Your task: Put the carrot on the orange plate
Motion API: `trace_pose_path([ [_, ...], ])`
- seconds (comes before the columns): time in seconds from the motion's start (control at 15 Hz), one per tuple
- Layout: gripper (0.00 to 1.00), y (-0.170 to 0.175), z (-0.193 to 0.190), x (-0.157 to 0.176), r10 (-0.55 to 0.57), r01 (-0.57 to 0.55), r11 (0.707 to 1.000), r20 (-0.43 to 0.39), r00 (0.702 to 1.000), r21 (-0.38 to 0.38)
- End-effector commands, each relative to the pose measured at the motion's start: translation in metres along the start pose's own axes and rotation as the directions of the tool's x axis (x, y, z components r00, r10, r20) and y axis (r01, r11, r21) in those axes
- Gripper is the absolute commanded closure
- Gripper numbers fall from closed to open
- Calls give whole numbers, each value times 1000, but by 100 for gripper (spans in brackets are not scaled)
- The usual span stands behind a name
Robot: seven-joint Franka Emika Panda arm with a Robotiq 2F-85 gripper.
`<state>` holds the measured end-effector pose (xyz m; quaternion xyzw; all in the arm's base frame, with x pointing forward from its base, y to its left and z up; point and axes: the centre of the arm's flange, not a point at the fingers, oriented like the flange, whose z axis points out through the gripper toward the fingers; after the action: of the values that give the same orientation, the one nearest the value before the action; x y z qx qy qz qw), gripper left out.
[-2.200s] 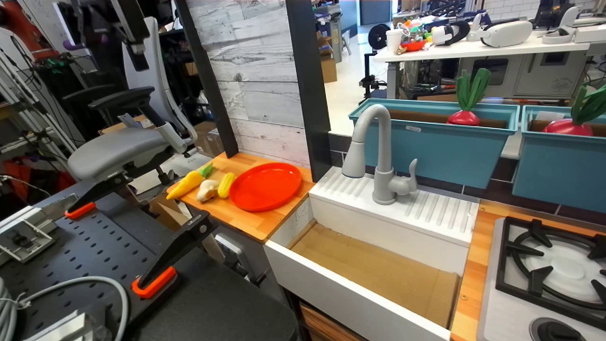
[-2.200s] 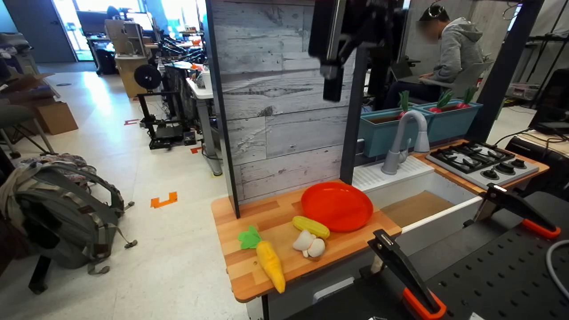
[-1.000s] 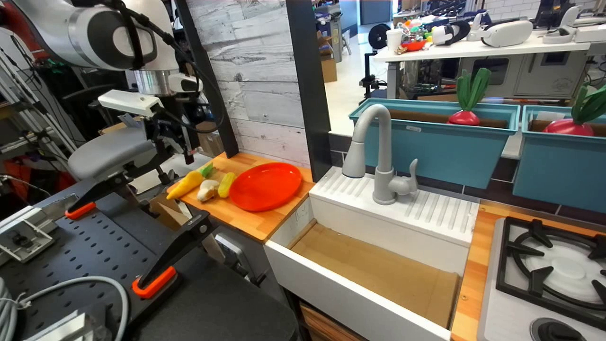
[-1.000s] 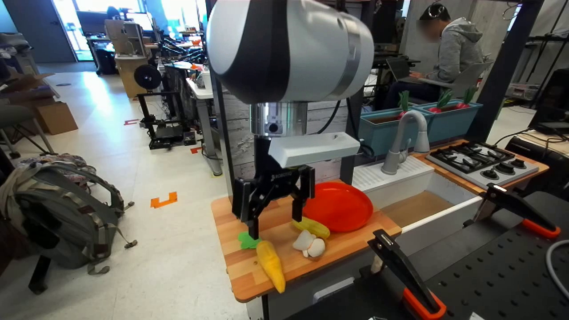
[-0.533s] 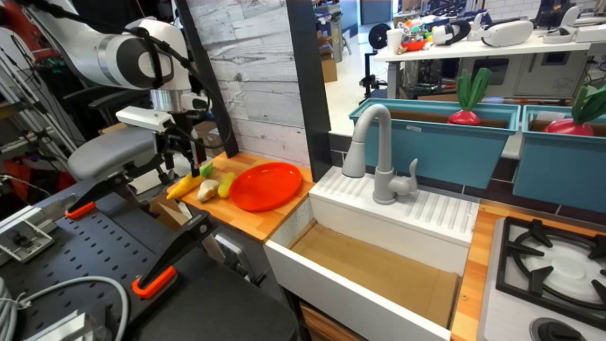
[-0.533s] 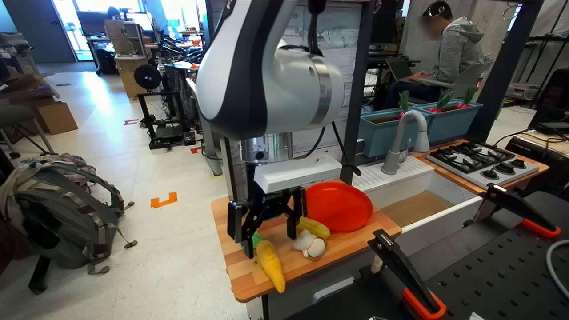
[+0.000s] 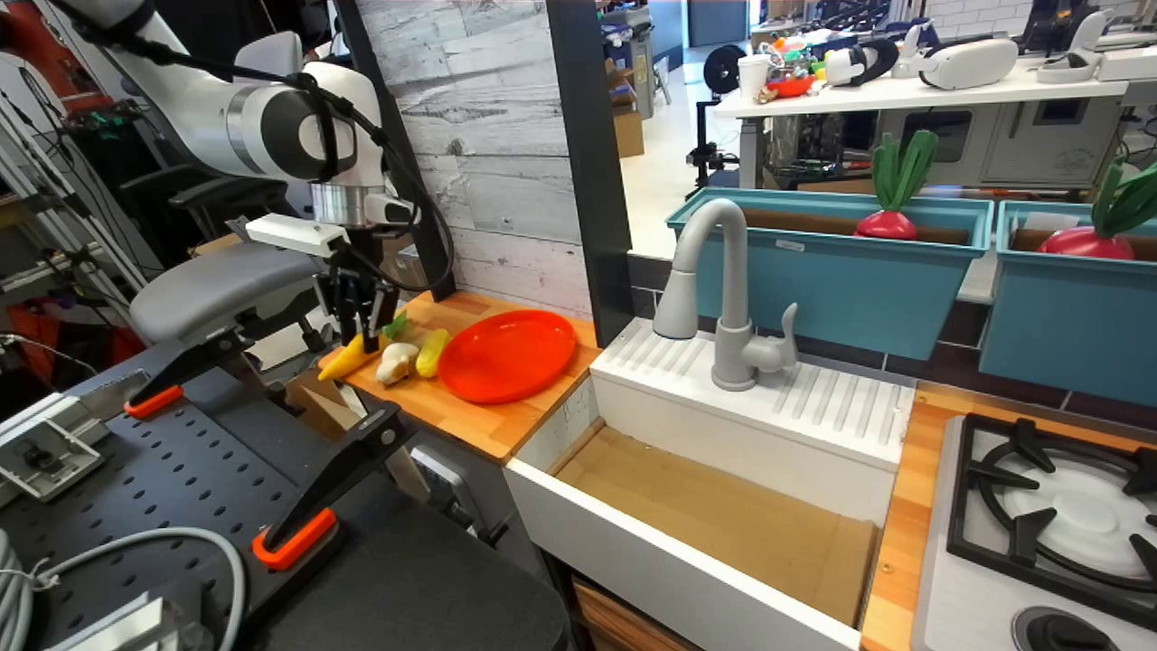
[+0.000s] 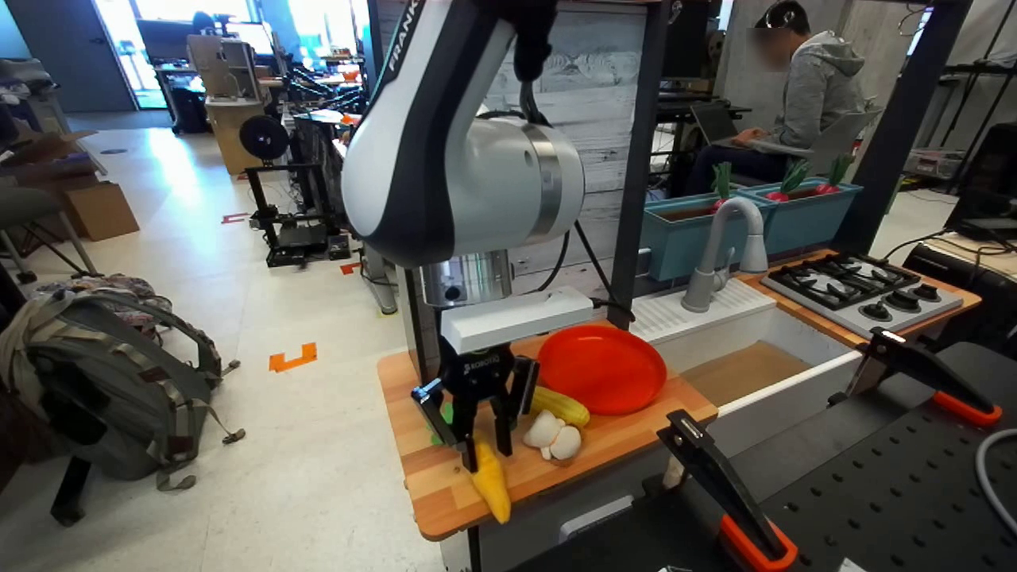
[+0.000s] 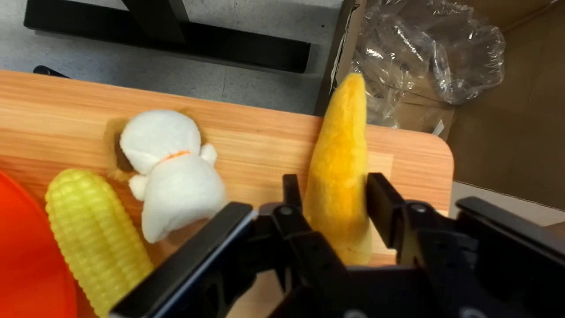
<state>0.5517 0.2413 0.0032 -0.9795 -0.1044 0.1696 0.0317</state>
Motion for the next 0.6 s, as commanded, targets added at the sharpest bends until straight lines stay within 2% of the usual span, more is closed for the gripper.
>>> trace_pose_path([
  [0.0, 88, -8, -9, 4, -9, 10, 999, 26, 1000, -31],
  [0.13, 100, -11, -20, -5, -22, 23, 999, 42, 999, -25],
  [0.4, 98, -7, -55, -38, -65, 65, 998, 54, 996, -2],
  [0.53, 98, 2, -75, -46, -50, 50, 999, 29, 998, -1],
])
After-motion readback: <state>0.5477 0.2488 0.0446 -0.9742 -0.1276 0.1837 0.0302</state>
